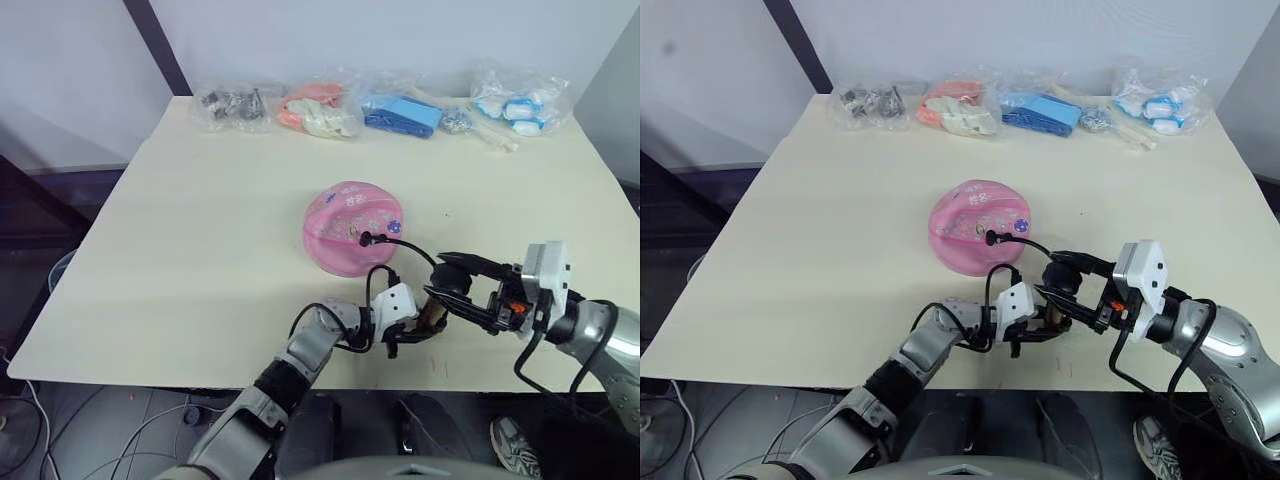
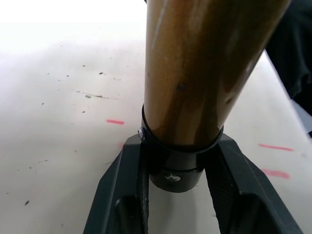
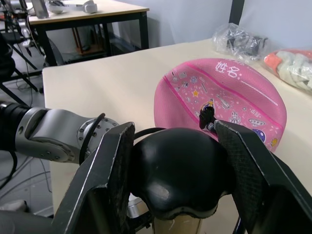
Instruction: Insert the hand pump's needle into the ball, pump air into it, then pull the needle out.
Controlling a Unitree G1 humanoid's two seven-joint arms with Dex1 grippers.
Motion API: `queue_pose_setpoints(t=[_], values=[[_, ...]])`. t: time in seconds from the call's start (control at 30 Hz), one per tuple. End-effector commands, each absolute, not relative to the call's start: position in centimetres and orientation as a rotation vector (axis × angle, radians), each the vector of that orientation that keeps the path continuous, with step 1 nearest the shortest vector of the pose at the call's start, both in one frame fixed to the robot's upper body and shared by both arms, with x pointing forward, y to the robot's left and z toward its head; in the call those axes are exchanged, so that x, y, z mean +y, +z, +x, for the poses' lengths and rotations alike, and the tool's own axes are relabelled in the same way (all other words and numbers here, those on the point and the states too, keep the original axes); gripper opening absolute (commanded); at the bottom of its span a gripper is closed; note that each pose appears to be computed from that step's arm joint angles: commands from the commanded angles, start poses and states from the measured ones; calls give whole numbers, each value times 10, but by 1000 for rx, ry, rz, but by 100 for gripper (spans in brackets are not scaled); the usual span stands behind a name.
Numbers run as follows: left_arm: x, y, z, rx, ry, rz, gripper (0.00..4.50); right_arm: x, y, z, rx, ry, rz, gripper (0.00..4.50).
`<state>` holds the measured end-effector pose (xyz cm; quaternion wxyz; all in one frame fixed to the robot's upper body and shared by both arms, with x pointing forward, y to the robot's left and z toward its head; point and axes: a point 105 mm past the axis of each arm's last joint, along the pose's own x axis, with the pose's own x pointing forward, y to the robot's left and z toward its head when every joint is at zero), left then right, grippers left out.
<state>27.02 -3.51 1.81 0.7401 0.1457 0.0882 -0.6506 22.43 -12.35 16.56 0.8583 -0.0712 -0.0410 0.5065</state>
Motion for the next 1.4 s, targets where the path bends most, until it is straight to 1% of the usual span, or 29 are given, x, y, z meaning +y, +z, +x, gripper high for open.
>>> queue_pose_setpoints(t=[0.03,0.17,0.27,0.4,0.6,1.1,1.4], values=[[-37,21,280,171,-1389,307,110,-127,168,219,-128,1073,-190,230],[-35,10,277,214,-1398,330,110,-134,169,221,-148,1054,-187,230],[-32,1,274,255,-1411,359,110,-137,177,222,-175,1040,-152,230],[-28,-7,272,309,-1418,358,110,-138,197,221,-216,1050,-106,230],[-27,-9,269,329,-1445,364,110,-138,216,222,-244,1063,-81,230],[-20,-17,265,384,-1446,363,110,-143,263,228,-308,1065,-46,230],[-19,-18,267,375,-1445,371,110,-147,303,232,-374,1048,9,230]])
